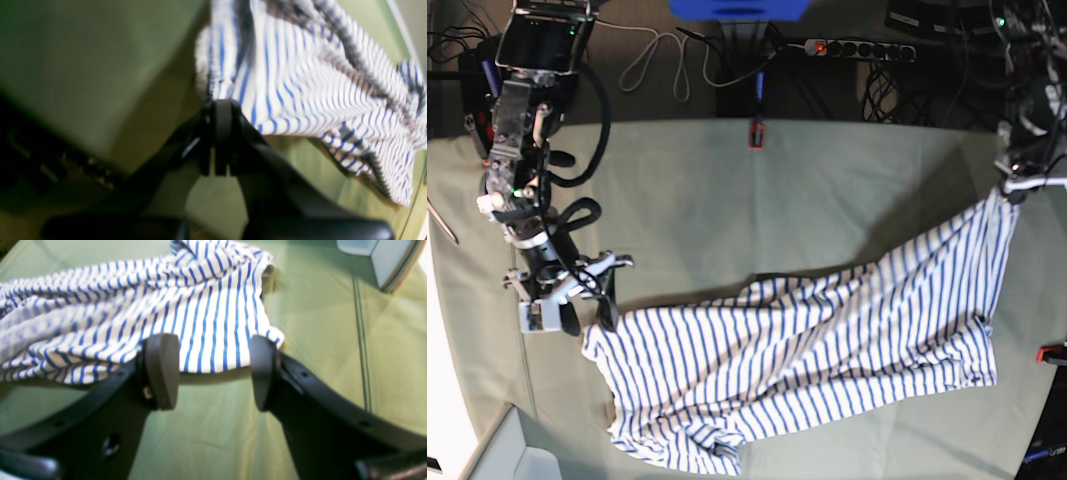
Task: Layout the t-shirt on the table in an organized manner, then fold the t-shirt properly
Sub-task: 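Grasp the shirt edge nearest the right gripper and pull it outward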
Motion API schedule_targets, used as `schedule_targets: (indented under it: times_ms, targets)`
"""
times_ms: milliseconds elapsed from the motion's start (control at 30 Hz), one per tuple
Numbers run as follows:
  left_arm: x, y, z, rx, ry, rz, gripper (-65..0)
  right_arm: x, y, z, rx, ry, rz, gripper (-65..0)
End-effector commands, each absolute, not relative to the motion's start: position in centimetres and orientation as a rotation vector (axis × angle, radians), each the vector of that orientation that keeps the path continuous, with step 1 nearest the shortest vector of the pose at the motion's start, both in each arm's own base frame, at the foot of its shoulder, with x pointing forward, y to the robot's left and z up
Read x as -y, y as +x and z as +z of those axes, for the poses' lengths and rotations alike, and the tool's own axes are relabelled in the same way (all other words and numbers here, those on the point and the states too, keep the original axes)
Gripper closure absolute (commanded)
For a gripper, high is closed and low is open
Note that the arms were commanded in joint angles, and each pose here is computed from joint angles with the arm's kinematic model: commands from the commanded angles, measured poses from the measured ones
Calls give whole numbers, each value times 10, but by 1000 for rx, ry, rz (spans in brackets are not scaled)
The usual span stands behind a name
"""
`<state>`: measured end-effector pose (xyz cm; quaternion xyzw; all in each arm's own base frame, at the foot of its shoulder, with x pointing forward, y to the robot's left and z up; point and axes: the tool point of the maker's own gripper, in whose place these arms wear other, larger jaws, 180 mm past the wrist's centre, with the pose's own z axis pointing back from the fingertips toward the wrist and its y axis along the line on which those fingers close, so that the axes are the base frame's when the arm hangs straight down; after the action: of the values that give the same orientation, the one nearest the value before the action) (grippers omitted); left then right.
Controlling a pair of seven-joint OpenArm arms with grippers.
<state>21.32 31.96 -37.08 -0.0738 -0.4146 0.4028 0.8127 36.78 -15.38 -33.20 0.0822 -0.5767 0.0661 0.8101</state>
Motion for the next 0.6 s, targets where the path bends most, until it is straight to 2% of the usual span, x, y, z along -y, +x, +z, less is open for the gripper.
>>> schedule_targets:
  times_ms: [0,167,400,567]
  targets:
    - [-327,212,-358,914,-174,890,-1,153,375,-314,1297,188,149,-340]
    - [-354,196,-336,934,-217,994,-1,152,386,-326,1268,206,131,-343]
    - [-392,222,-282,1103,-281,1079,-1,167,416,-364,1157,221,93,-344]
    - [-395,256,-245,1172,-391,1058,-1,181,428,-392,1067,231,53,-344]
